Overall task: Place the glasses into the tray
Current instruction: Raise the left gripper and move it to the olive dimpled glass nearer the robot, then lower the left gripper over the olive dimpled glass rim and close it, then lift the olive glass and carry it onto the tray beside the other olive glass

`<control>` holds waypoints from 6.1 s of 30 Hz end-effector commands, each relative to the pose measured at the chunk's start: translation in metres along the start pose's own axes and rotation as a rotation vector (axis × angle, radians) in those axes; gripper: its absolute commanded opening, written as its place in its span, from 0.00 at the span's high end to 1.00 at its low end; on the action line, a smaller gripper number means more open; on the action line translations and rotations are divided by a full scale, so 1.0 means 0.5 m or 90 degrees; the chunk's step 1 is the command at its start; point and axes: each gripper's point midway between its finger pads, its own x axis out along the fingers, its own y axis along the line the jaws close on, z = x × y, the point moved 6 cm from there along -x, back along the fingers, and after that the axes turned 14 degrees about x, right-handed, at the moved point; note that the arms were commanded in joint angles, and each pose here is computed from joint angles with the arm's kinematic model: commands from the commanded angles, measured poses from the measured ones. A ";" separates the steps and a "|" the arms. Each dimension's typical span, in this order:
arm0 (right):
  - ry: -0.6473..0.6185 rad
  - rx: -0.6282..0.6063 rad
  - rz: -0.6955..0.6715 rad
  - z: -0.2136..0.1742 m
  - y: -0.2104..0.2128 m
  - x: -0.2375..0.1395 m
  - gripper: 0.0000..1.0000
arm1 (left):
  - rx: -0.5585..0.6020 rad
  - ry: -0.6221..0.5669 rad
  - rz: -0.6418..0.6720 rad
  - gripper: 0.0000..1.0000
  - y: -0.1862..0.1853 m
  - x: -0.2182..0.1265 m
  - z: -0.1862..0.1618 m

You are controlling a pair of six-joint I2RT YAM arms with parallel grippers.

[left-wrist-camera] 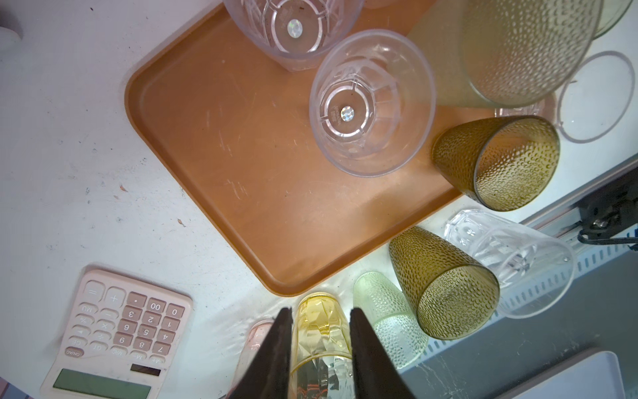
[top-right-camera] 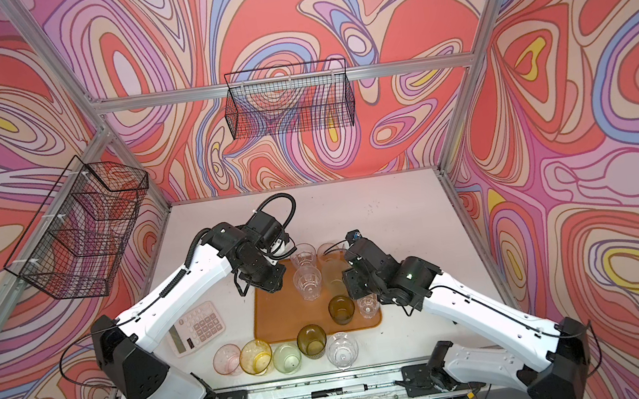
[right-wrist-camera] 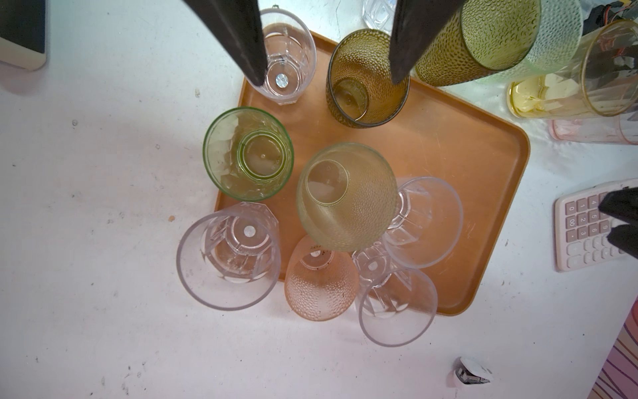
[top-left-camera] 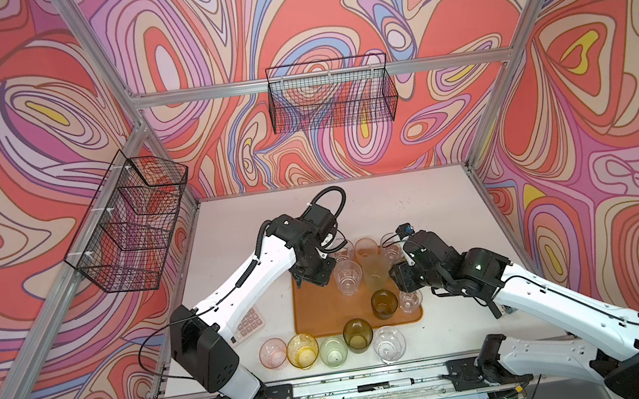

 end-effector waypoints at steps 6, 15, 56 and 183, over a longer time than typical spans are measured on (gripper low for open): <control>-0.010 0.007 0.004 0.016 0.010 -0.005 0.41 | 0.051 -0.013 -0.046 0.66 -0.048 -0.007 -0.034; 0.003 0.021 0.017 0.020 0.006 -0.004 0.39 | 0.060 -0.006 -0.065 0.65 -0.089 0.016 -0.058; -0.001 0.075 0.002 0.001 -0.064 -0.037 0.38 | 0.091 0.041 -0.092 0.65 -0.175 0.162 -0.071; -0.013 0.069 -0.002 0.003 -0.069 -0.045 0.38 | -0.047 -0.051 0.034 1.00 -0.106 0.135 0.009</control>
